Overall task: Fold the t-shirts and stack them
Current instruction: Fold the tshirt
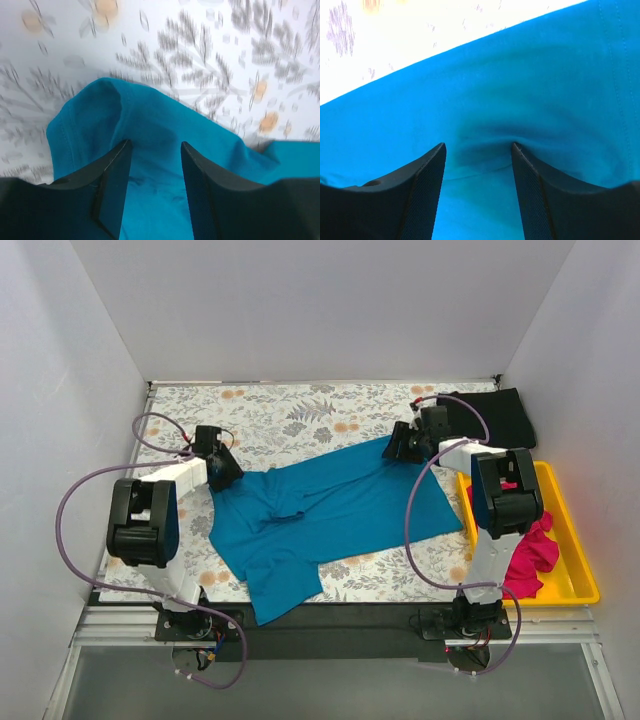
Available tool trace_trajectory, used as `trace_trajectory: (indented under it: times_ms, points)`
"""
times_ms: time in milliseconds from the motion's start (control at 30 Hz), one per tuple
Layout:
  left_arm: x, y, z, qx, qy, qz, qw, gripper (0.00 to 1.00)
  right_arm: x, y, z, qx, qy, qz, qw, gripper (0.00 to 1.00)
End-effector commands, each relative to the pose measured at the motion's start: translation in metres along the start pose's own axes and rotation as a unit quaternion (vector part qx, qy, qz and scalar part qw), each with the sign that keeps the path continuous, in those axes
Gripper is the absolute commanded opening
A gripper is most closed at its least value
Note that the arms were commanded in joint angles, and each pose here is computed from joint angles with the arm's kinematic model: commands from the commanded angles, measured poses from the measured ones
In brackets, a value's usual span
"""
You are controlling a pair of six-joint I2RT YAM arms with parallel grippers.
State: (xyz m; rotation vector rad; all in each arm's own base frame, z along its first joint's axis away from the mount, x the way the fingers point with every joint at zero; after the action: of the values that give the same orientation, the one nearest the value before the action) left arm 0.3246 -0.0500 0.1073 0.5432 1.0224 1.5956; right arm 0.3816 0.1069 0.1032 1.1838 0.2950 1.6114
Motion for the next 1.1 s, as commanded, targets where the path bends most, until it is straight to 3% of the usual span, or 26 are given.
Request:
trace_trajectory:
  times_ms: [0,200,267,400,500,700,733,900,1067]
  points:
    - [0.012,-0.020,0.019,-0.005,0.020,0.026,0.999,0.43,-0.021,-0.018,0.019,-0.020,-0.028,-0.018,0.999,0.63]
    - [0.002,-0.039,0.059,-0.026,0.023,0.009,0.999,0.45,-0.036,-0.027,0.048,-0.035,-0.031,-0.008,0.999,0.64]
    - [-0.003,-0.034,0.069,-0.036,0.017,-0.010,0.999,0.52,-0.025,-0.017,0.056,-0.040,-0.014,0.021,0.999,0.65]
    - [-0.010,0.001,0.087,-0.082,0.012,-0.036,0.996,0.63,0.003,0.006,0.061,-0.050,0.015,0.066,0.996,0.66]
    - [-0.013,0.026,0.086,-0.105,0.003,-0.047,0.993,0.65,0.036,0.023,0.055,-0.051,0.055,0.108,0.991,0.65]
    - [-0.027,0.081,0.044,-0.114,-0.047,-0.108,0.986,0.64,0.109,0.033,0.002,-0.020,0.215,0.184,0.959,0.59]
    - [-0.026,0.089,0.019,-0.097,-0.059,-0.123,0.986,0.64,0.133,0.031,-0.023,-0.002,0.280,0.214,0.936,0.58]
    - [-0.022,0.092,-0.024,-0.055,-0.083,-0.152,0.983,0.63,0.169,0.019,-0.064,0.039,0.356,0.246,0.900,0.54]
    - [-0.020,0.081,-0.041,-0.033,-0.111,-0.161,0.980,0.59,0.189,0.000,-0.094,0.065,0.391,0.249,0.884,0.48]
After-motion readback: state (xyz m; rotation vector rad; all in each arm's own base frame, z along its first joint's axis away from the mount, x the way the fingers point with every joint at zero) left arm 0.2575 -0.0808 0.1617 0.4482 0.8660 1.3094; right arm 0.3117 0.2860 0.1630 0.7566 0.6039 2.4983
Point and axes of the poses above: each gripper's point midway between its finger pads, its own y axis back along the fingers, its own x axis along the line the jaws close on, z = x × y, the point moved 10 cm from there along y, back along the fingers, and after that the axes turned 13 degrees about -y, right-handed, at the moved point
